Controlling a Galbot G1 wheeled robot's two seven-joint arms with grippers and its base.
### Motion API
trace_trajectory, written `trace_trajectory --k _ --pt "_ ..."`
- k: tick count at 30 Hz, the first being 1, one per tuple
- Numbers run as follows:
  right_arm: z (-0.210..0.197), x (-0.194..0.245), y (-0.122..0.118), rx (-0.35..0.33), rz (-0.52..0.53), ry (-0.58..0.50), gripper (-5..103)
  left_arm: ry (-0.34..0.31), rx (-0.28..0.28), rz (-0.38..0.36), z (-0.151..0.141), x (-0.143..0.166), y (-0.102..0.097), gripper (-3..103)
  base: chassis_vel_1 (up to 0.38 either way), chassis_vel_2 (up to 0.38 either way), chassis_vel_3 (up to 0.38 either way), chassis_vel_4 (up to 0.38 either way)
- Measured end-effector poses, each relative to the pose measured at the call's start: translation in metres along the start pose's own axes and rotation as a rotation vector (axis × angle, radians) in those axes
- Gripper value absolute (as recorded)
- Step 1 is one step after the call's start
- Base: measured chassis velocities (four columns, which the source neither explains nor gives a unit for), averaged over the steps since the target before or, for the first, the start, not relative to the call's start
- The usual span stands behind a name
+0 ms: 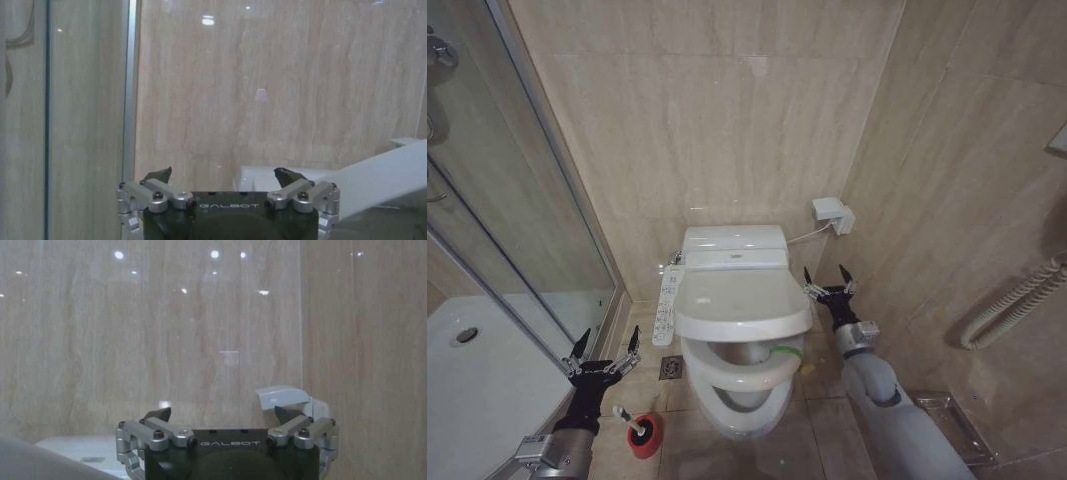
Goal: Open the toilet lid, clean the toilet bowl with a toilet brush, close the toilet lid, and flush.
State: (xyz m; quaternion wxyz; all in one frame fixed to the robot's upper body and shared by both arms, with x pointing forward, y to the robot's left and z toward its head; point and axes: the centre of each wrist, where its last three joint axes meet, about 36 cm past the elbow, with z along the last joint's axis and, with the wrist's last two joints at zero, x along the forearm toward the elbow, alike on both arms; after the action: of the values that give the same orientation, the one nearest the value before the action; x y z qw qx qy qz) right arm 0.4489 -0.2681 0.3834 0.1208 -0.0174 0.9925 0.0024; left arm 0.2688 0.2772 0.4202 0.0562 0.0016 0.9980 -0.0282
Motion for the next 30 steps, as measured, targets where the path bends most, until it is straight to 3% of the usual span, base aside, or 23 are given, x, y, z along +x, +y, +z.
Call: trace_trajectory --k 20,30 --pt "-0.026 0.068 -0.002 0.005 0.125 0.005 100 0.000 0.000 0.000 0.000 0.000 0.000 100 0.000 0.000 0.000 0.000" --pt "-0.049 0.095 0.009 -0.003 0.152 0.001 100 0.000 0.000 0.000 0.000 0.000 0.000 100 0.000 0.000 0.000 0.000"
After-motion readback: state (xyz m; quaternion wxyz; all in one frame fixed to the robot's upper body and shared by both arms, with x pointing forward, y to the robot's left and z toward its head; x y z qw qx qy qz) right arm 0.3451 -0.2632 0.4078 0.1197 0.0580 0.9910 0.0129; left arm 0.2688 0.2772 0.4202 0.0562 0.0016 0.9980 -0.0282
